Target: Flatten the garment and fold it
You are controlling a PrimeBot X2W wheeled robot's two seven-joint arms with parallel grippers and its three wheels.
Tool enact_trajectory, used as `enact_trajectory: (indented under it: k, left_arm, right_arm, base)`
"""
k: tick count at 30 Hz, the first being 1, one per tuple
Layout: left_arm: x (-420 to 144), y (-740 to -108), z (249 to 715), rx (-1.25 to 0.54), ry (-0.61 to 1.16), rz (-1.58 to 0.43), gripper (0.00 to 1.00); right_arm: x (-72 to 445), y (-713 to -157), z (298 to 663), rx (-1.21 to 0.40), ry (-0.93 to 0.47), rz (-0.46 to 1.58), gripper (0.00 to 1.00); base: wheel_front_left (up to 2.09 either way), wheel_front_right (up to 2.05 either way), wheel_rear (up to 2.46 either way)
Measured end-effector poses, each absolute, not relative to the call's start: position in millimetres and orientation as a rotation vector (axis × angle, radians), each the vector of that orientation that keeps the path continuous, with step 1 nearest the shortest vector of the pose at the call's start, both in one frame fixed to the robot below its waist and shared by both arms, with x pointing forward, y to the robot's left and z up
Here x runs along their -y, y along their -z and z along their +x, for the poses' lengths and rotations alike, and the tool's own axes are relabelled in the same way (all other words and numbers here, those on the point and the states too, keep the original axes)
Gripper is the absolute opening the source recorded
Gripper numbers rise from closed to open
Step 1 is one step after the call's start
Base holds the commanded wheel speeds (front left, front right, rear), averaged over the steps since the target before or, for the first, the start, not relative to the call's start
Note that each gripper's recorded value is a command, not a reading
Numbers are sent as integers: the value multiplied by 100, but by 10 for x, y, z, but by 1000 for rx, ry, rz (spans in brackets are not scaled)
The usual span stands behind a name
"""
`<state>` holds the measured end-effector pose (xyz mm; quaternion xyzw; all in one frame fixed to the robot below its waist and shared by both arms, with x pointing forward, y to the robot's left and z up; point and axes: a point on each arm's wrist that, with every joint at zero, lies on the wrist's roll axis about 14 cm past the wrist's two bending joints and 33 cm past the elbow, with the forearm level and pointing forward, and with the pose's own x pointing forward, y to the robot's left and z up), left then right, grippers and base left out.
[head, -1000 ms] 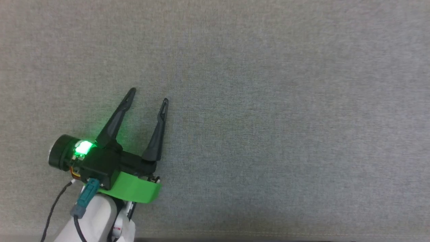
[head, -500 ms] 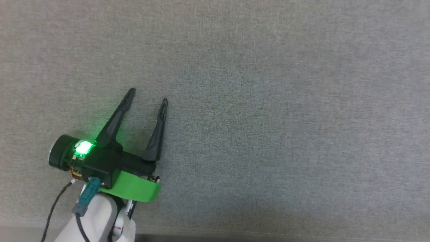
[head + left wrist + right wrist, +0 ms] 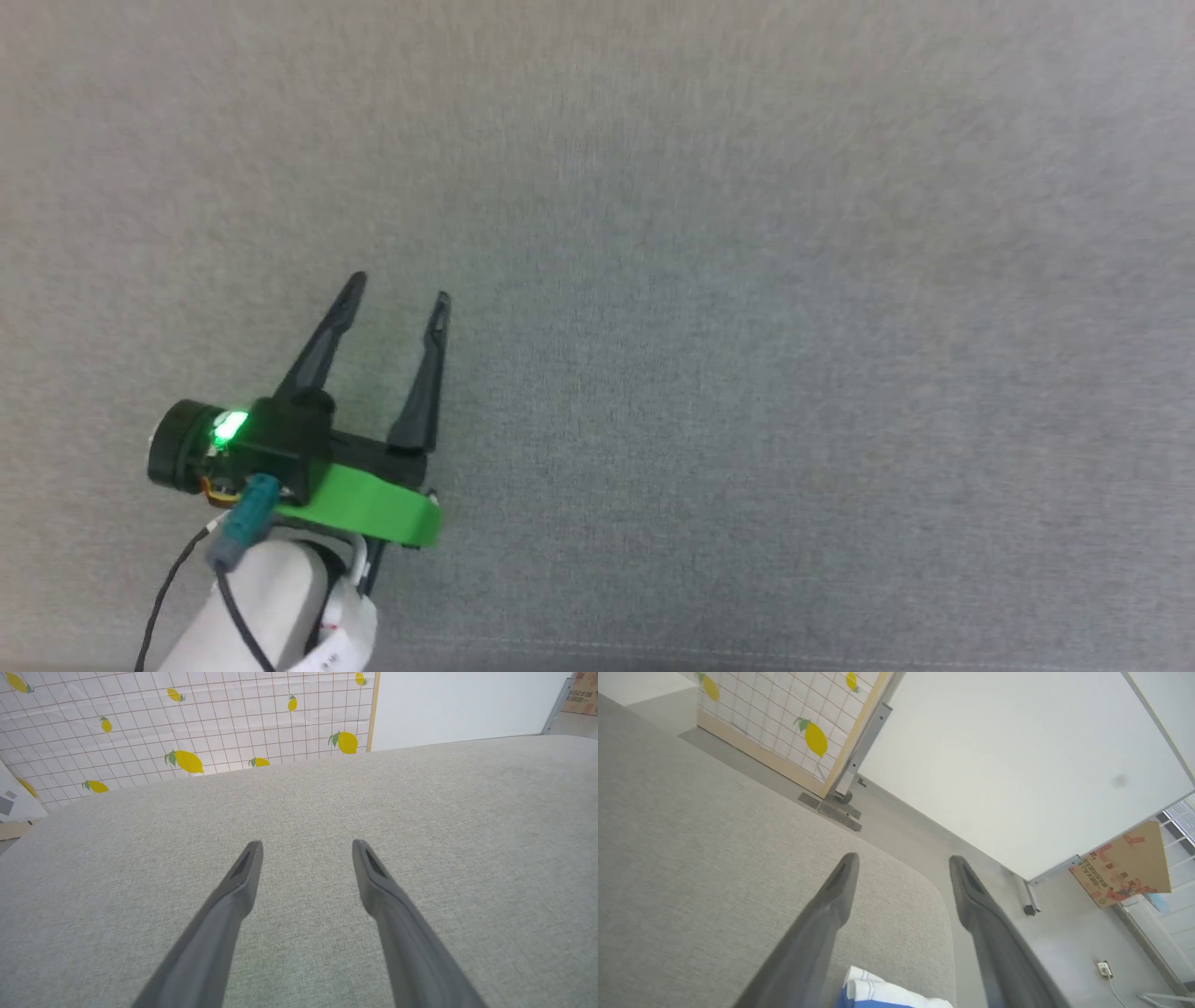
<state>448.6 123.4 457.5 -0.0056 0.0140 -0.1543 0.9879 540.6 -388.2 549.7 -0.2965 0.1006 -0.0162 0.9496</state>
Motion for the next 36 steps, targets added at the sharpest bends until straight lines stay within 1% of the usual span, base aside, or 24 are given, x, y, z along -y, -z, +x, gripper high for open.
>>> enact_trajectory:
  k: [7,9,13,15,20,26,30,36]
  left_arm:
    - [-1421,-4984,4410,35,234,6,100]
    - [-1492,-5058,4376,43,208,18,100]
    - [-1537,-5201,4285,64,195,35,100]
    - [-1559,-5274,4223,75,185,42,100]
    - [-1578,-5318,4138,78,185,56,100]
    - [-1603,-5299,4064,69,178,59,100]
    - [-1607,-5252,4015,52,177,56,100]
    - [-1578,-5120,3961,-12,194,19,100]
  right_arm:
    - [3095,-6021,5283,60,-98,-389,100]
    - [2935,-6115,5212,111,-118,-334,100]
    - [2667,-6097,4992,166,-141,-203,100]
    - [2504,-6006,4802,180,-148,-134,100]
    - [2288,-5789,4480,173,-139,-51,100]
    - [2149,-5494,4140,116,-77,31,100]
    - [2066,-5305,3970,61,-48,70,100]
    - [1969,-5163,3838,15,-47,83,100]
  base:
    - [0,0,0]
    - [0,0,0]
    - [0,0,0]
    - [0,0,0]
    - [0,0,0]
    - [0,0,0]
    - [0,0,0]
    - [0,0,0]
